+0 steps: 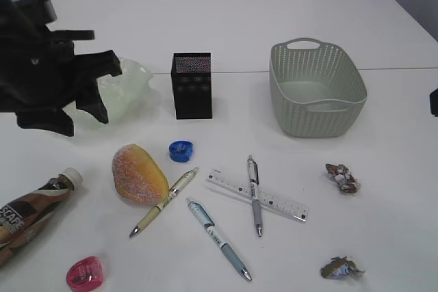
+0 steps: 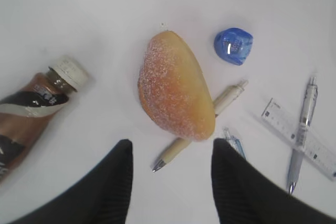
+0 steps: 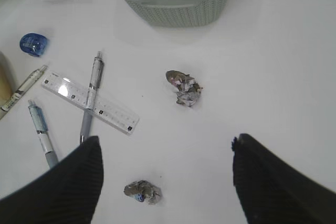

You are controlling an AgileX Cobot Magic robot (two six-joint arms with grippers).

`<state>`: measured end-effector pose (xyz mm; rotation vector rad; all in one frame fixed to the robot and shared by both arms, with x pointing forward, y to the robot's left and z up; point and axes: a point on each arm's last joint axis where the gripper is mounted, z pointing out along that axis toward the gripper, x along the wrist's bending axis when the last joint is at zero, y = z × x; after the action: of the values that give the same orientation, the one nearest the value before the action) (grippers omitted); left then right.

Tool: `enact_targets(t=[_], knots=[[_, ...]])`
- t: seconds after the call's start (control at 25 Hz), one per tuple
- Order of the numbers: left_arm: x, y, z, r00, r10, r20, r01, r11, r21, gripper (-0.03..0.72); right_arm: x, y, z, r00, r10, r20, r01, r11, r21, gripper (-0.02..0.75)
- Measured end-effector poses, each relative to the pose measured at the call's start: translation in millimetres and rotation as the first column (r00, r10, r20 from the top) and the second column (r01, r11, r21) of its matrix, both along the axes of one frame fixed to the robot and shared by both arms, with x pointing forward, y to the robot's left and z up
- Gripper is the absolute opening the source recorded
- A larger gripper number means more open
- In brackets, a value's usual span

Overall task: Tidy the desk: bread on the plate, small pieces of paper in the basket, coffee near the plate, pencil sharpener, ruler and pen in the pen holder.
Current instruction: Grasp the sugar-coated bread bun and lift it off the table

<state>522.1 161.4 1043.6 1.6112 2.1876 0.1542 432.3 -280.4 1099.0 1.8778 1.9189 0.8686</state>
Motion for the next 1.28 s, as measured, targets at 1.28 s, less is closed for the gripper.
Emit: enact_targets(t=[1.28], knots=[[44.5, -27.1, -114.1, 0.959, 0.233, -0.165, -0.242, 0.970, -0.035, 0.592, -0.9, 0.1, -0.7, 1.000, 0.020, -0.008, -0.020, 1.000, -0.015, 0.565]])
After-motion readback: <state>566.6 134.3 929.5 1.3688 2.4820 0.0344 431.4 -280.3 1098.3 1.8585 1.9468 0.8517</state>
